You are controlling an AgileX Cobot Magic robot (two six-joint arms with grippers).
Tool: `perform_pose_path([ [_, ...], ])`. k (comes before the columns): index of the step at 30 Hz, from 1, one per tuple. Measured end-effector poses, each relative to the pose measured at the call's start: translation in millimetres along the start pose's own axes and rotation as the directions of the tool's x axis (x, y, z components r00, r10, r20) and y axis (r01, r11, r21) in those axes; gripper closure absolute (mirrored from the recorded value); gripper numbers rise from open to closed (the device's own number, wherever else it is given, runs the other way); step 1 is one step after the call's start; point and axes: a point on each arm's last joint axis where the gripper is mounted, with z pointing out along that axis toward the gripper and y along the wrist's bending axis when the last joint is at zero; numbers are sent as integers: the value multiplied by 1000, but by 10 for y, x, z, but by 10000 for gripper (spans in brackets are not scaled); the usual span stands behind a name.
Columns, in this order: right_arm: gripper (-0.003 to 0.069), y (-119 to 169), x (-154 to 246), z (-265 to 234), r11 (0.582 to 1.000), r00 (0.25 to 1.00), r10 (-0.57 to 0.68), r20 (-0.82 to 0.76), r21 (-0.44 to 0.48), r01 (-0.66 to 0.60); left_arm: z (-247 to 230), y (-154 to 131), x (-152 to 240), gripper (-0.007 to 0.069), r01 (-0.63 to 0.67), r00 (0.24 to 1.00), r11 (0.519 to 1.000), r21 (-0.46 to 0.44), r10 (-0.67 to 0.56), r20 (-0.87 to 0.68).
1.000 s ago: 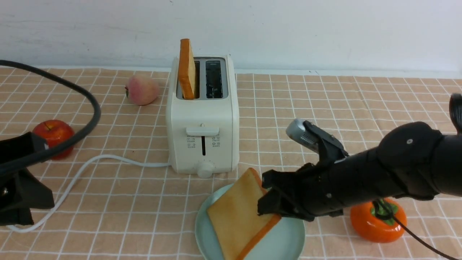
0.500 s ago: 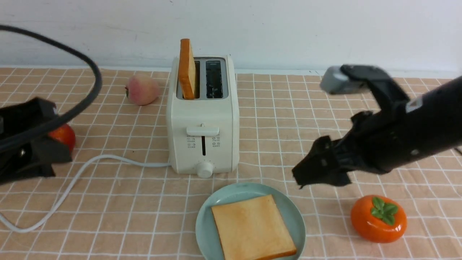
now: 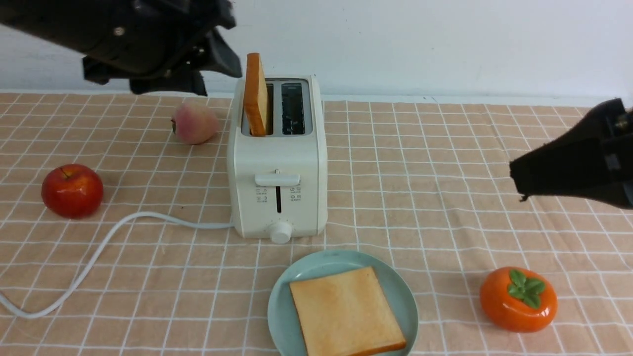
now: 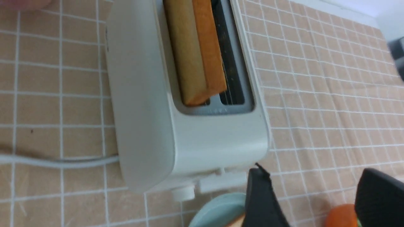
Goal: Take toasted bread from bread machine on light coffee tablecloth place on plate.
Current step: 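Reach for a toast slice standing in the toaster with the left gripper, then place the slice of bread on the plate with the left gripper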
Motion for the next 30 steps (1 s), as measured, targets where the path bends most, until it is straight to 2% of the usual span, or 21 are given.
perform_pose_path([
  [4,161,15,43,-25,1000,999,27,-35,-6,-27,556,-58,-180,168,10,1000,984,-179,-10,2],
  [7,162,21,81,-27,999,996,42,-78,-10,-43,909,9,-257,167,31,1000,960,-277,-30,5],
  [10,162,27,117,-32,999,992,43,-116,-15,-45,1247,90,-276,188,33,999,942,-333,-42,-19],
  [12,162,30,136,-34,999,990,43,-137,-17,-45,1407,123,-260,245,14,998,938,-347,-34,-53],
  [15,162,31,147,-36,999,988,43,-149,-18,-46,1435,115,-270,399,-11,998,939,-343,-13,-68],
  [17,163,31,147,-36,999,988,43,-150,-18,-46,1344,73,-298,532,-12,998,943,-334,-9,-62],
  [18,162,31,147,-36,999,988,43,-150,-18,-46,1332,69,-303,532,-13,998,943,-333,-8,-60],
  [22,162,15,151,-36,999,988,36,-153,0,-37,751,-110,-462,519,-29,999,955,-297,36,17],
  [25,162,-6,154,-37,999,987,29,-156,21,-26,2,-313,-552,518,-74,990,972,-224,98,98],
  [26,162,-6,154,-37,999,987,29,-156,21,-26,-53,-327,-554,518,-71,990,974,-216,95,105],
  [27,162,-18,155,-37,999,987,24,-157,33,-19,-435,-426,-545,518,-105,982,982,-159,127,137],
  [30,162,-40,151,-37,998,988,16,-152,56,-8,-1151,-572,-344,518,-170,973,985,-3,168,158],
])
